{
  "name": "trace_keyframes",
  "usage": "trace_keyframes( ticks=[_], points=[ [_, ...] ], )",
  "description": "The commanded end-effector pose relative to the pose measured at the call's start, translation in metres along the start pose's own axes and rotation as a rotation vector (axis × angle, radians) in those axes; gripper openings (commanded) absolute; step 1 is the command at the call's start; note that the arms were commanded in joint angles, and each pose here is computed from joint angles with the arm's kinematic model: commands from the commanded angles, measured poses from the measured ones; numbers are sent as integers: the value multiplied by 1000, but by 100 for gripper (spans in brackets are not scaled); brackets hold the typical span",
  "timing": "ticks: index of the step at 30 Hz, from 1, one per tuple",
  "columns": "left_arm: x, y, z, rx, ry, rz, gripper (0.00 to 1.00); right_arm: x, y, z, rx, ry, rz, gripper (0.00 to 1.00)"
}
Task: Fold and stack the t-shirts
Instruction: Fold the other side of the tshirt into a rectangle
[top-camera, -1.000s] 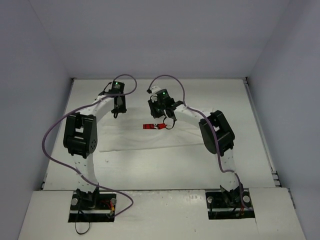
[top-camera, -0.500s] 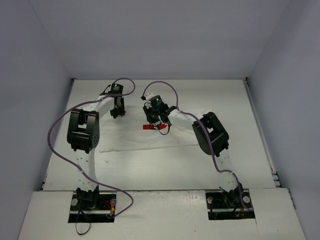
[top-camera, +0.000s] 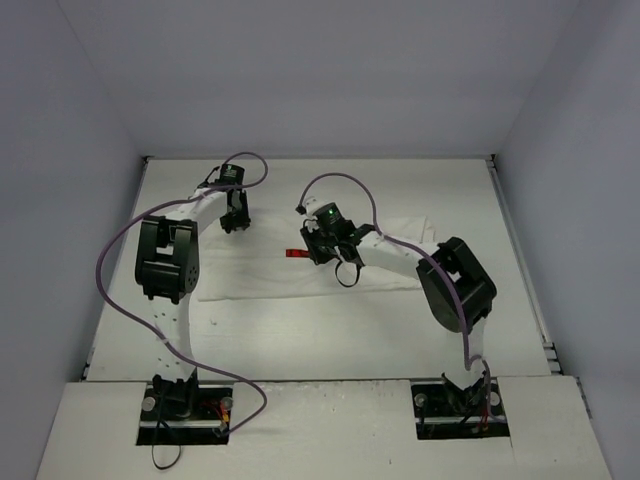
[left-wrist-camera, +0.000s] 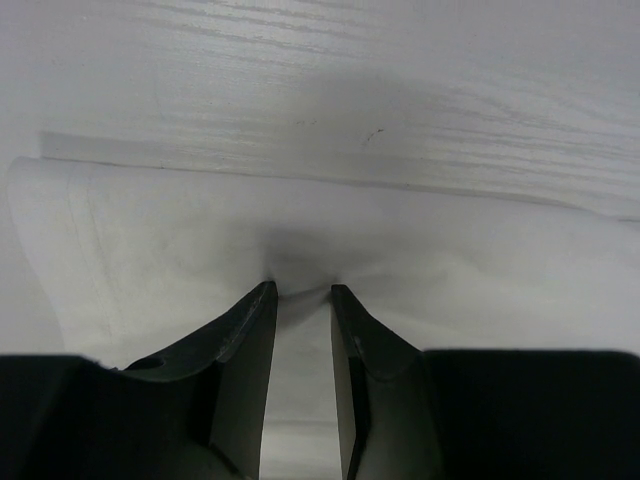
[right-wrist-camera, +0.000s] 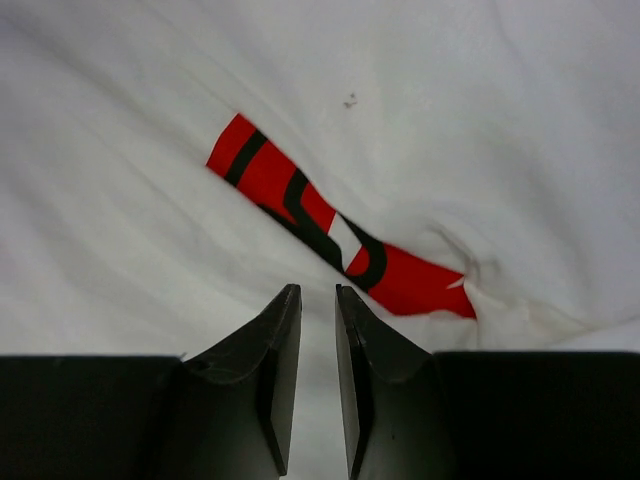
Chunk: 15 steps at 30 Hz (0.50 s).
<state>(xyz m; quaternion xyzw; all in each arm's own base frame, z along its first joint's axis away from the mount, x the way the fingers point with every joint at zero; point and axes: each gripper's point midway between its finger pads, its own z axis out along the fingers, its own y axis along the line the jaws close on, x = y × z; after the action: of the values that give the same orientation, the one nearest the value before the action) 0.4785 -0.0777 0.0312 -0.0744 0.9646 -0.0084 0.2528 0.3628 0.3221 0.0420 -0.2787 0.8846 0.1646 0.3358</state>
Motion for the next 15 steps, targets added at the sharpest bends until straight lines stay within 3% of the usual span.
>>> trace_keyframes(
  ticks=[1, 4, 6, 8, 11, 15],
  points=[
    [-28, -4, -25, 34, -60, -24, 25, -25, 4, -44, 3, -89, 41, 18],
    [-41, -8, -51, 75, -109, 25, 27, -23, -28, -67, 133, -123, 172, 21],
    [-45, -8, -56, 78, -126, 71, 29, -18, -62, -79, 285, -145, 269, 35],
    [-43, -5, -53, 73, -119, 147, 31, -7, -95, -88, 375, -151, 412, 39],
    [-30, -2, -39, 66, -71, 188, 34, 12, -119, -91, 475, -148, 582, 42],
    [-10, -1, -28, 63, -18, 177, 35, 37, -137, -89, 591, -101, 692, 42]
  ],
)
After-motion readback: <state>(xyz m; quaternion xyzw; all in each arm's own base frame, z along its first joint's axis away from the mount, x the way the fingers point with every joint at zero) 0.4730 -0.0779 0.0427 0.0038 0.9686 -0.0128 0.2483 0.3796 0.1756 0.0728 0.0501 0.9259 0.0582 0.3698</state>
